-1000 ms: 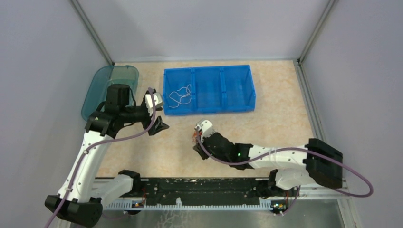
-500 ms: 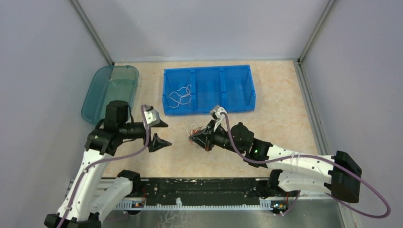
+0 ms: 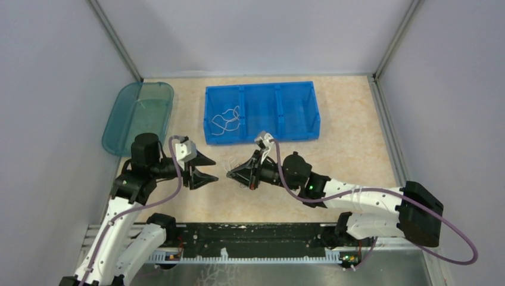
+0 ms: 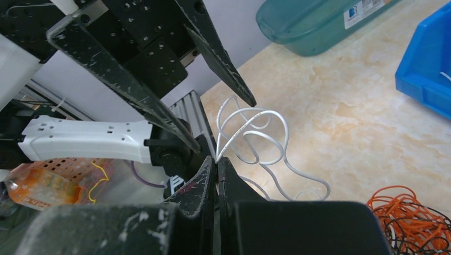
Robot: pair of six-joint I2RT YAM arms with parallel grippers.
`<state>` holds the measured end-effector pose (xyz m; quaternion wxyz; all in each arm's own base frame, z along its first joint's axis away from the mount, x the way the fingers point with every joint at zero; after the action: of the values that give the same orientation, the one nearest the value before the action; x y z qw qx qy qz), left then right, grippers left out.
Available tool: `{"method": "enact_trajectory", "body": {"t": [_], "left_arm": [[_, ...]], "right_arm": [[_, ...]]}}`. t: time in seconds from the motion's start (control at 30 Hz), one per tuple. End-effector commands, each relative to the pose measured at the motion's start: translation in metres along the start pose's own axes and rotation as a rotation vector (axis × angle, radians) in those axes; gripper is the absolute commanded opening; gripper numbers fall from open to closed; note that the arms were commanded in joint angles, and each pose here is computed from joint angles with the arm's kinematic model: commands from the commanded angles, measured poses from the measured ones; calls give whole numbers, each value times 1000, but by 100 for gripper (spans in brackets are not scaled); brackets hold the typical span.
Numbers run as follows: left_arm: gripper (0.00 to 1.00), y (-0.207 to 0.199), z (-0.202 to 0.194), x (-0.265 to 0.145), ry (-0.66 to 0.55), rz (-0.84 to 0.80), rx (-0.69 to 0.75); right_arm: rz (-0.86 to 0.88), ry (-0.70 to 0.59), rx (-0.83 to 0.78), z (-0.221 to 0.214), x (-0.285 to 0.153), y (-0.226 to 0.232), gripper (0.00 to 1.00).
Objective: Untangle the cables
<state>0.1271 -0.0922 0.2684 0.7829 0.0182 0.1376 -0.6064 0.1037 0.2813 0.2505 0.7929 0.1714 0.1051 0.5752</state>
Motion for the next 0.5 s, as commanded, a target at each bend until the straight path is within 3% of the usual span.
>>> {"method": "enact_trajectory", "body": {"t": [0.0,0.17,0.47], "left_arm": [[58,1,6,4,-28,-71,10],[46,3,13,6,-41,-83,32],[42,4,20,6,-47,-95,58]], "right_arm": [[115,-135,-7,29,6,14,1],[134,-113,2,25,8,12,1],[138,-76,8,21,11,10,1]]}}
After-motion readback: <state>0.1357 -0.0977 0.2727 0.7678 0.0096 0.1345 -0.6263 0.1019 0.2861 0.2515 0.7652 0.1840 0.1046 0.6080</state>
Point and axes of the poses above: each gripper's point midway between its finger pads, its own x axis out along the fingers, its own y axis along the line the jaws close on, z = x × y, the point moved 10 cm from there along -x, back along the fingers, and after that the axes turned 7 degrees about -x, right-handed, at the moved point
